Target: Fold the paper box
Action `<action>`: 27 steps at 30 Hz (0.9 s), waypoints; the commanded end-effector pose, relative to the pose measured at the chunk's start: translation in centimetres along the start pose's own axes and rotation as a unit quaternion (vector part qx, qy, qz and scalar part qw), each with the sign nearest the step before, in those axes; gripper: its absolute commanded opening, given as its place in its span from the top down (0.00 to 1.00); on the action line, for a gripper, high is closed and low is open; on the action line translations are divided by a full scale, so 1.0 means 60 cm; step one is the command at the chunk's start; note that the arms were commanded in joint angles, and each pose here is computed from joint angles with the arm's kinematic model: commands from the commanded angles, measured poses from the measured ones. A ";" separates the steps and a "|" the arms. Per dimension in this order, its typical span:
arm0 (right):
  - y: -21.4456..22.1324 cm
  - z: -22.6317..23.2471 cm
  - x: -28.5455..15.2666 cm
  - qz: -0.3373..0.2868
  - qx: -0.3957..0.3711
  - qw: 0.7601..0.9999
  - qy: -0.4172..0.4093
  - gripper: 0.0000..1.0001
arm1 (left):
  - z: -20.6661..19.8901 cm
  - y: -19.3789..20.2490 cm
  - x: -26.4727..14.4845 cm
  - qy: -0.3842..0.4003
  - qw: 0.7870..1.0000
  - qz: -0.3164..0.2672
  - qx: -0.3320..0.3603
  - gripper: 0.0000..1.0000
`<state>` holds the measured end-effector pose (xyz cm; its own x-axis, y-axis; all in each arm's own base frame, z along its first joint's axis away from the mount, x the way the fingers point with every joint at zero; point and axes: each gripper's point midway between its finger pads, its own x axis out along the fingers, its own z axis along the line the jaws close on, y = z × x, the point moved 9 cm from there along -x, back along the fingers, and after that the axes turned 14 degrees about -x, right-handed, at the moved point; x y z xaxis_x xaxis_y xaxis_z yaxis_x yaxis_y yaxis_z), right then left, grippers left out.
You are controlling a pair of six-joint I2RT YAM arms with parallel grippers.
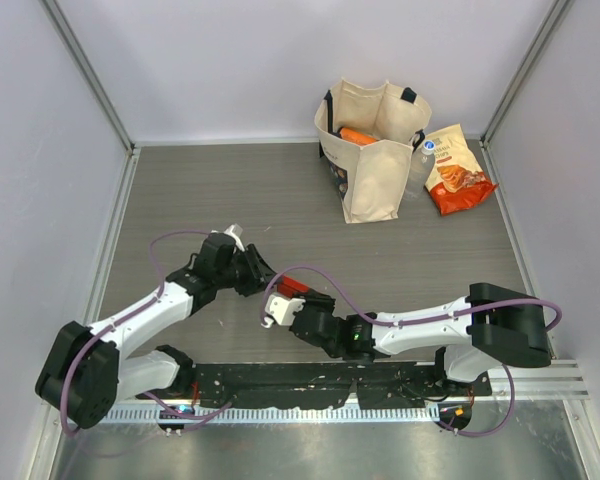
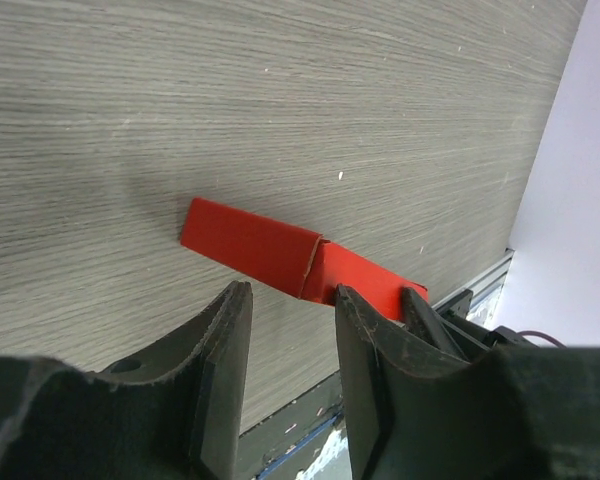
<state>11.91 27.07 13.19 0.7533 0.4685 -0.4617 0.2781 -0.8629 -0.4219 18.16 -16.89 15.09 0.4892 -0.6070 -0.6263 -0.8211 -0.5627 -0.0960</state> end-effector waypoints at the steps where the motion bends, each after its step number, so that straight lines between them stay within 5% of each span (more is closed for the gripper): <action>1: 0.011 0.021 0.002 0.006 -0.003 0.999 -0.040 0.66 | 0.008 -0.001 0.009 0.005 1.000 -0.009 0.015 0.58; 15: 0.011 0.022 0.003 0.007 -0.003 0.999 -0.044 0.66 | 0.003 -0.008 0.008 0.019 0.999 -0.034 0.015 0.36; 22: 0.009 0.022 0.003 0.005 0.003 0.999 -0.043 0.66 | 0.031 -0.002 0.023 -0.009 1.000 -0.022 0.011 0.60; 27: 0.004 0.008 -0.003 -0.001 0.054 0.998 -0.037 0.41 | 0.059 0.005 0.029 -0.021 0.999 -0.024 0.008 0.75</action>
<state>11.83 27.13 12.98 0.7420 0.4749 -0.4731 0.2642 -0.8558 -0.4447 18.62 -17.10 13.90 0.5329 -0.6153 -0.5808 -0.8059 -0.5784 -0.1267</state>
